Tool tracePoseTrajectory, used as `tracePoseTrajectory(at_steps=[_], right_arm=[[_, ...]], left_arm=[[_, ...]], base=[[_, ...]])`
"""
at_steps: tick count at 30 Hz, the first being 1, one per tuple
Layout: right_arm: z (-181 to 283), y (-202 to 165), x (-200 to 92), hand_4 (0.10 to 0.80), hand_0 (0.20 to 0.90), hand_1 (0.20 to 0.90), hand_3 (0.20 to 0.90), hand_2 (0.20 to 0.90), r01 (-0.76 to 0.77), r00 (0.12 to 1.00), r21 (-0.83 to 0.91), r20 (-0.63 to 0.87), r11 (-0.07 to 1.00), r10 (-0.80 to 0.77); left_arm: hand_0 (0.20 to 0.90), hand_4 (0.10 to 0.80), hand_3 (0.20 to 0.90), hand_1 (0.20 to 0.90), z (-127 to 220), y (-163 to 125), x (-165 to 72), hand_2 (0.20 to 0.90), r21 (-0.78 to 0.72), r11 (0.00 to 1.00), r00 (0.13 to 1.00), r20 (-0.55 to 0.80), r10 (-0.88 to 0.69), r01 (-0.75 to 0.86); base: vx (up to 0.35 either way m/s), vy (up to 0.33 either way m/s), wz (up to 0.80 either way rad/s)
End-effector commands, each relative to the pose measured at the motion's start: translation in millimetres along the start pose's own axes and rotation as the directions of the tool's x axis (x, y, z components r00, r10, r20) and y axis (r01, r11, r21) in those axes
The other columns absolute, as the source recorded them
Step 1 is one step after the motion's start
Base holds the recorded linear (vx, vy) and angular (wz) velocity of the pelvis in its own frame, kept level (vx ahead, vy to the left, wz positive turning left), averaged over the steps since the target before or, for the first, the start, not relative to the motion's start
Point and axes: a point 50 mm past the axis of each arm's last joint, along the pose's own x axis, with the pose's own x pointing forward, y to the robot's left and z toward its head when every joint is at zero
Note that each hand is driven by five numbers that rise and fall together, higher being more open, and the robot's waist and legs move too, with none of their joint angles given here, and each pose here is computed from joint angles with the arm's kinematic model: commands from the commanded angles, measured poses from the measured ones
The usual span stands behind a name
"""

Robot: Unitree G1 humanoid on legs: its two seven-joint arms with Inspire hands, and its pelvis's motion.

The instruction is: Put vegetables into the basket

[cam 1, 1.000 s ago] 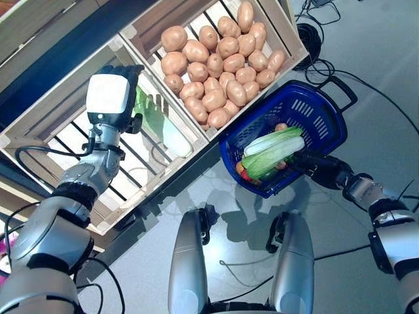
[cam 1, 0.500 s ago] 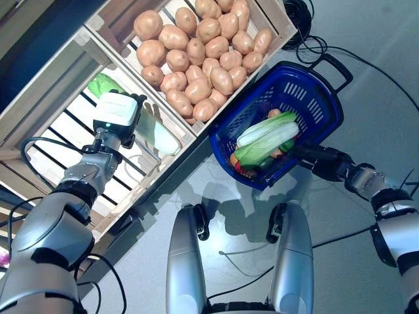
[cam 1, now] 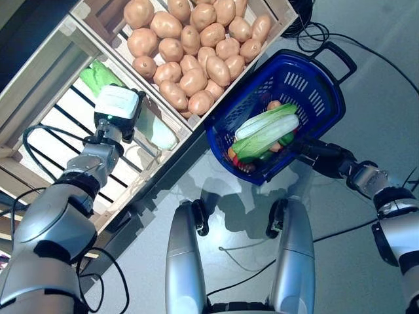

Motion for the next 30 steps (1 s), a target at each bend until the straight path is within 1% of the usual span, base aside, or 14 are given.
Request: tracePoseTrajectory(at_steps=[1, 5, 10, 13, 14, 15, 16, 17, 18, 20, 26, 30], right_arm=[[34, 27, 1, 0.8, 0.9, 0.9, 0.9, 0.9, -0.129, 0.985, -0.01, 0.116, 0.992, 0.129], [35, 29, 1, 0.8, 0.9, 0.9, 0.9, 0.9, -0.156, 0.979, -0.008, 0.133, 0.988, 0.155], [39, 36, 2, 0.8, 0.9, 0.9, 0.9, 0.9, -0.18, 0.973, -0.023, 0.142, 0.983, 0.182], [37, 36, 3, 0.8, 0.9, 0.9, 0.9, 0.9, -0.171, 0.975, -0.042, 0.138, 0.984, 0.176], [37, 36, 3, 0.8, 0.9, 0.9, 0.9, 0.9, -0.171, 0.975, -0.044, 0.138, 0.984, 0.175], [37, 37, 3, 0.8, 0.9, 0.9, 0.9, 0.9, -0.171, 0.974, -0.043, 0.141, 0.984, 0.175], [37, 37, 3, 0.8, 0.9, 0.9, 0.9, 0.9, -0.17, 0.974, -0.044, 0.142, 0.984, 0.175], [38, 37, 3, 0.8, 0.9, 0.9, 0.9, 0.9, -0.171, 0.974, -0.046, 0.143, 0.984, 0.175], [39, 37, 3, 0.8, 0.9, 0.9, 0.9, 0.9, -0.171, 0.973, -0.042, 0.147, 0.984, 0.176], [40, 38, 3, 0.8, 0.9, 0.9, 0.9, 0.9, -0.175, 0.971, -0.034, 0.158, 0.984, 0.178], [44, 37, 1, 0.8, 0.9, 0.9, 0.9, 0.9, -0.177, 0.969, -0.013, 0.174, 0.984, 0.176], [45, 35, 0, 0.8, 0.9, 0.9, 0.9, 0.9, -0.176, 0.968, 0.002, 0.183, 0.984, 0.173]], left_arm=[[0.9, 0.8, 0.9, 0.9, -11, 35, 15, 0.9, 0.168, 0.986, 1.0, 0.022, 0.01, -0.014], [0.9, 0.8, 0.9, 0.9, -6, 34, 17, 0.9, 0.232, 0.973, 0.998, 0.055, -0.032, 0.019], [0.9, 0.8, 0.9, 0.9, 4, 33, 16, 0.9, 0.352, 0.936, 0.981, 0.177, -0.084, 0.016], [0.9, 0.8, 0.9, 0.9, 8, 24, 12, 0.9, 0.469, 0.883, 0.957, 0.24, -0.161, 0.031], [0.9, 0.8, 0.9, 0.9, 8, 23, 12, 0.9, 0.482, 0.875, 0.955, 0.244, -0.171, 0.033], [0.9, 0.8, 0.9, 0.9, 9, 19, 11, 0.9, 0.538, 0.842, 0.946, 0.246, -0.21, 0.047], [0.9, 0.8, 0.9, 0.9, 8, 18, 10, 0.9, 0.554, 0.831, 0.943, 0.243, -0.226, 0.056], [0.808, 0.739, 0.808, 0.808, 7, 17, 10, 0.808, 0.582, 0.811, 0.941, 0.233, -0.244, 0.067], [0.3, 0.4, 0.3, 0.3, 5, 15, 9, 0.3, 0.61, 0.789, 0.936, 0.225, -0.269, 0.08], [0.3, 0.4, 0.3, 0.3, 3, 16, 10, 0.3, 0.616, 0.782, 0.94, 0.205, -0.274, 0.094], [0.3, 0.4, 0.3, 0.3, -2, 27, 12, 0.3, 0.595, 0.804, 0.963, 0.216, -0.161, 0.001], [0.3, 0.4, 0.3, 0.3, -6, 32, 11, 0.3, 0.531, 0.846, 0.966, 0.243, -0.09, -0.055]], base=[[-0.035, 0.004, -0.02], [-0.009, 0.0, 0.0], [-0.026, -0.01, 0.01], [-0.001, -0.002, 0.01], [0.0, 0.0, 0.0], [0.0, 0.0, 0.0], [0.0, 0.0, 0.0], [0.0, 0.0, 0.0], [0.0, 0.0, 0.0], [0.0, 0.0, 0.0], [0.0, 0.0, 0.0], [0.0, 0.0, 0.0]])
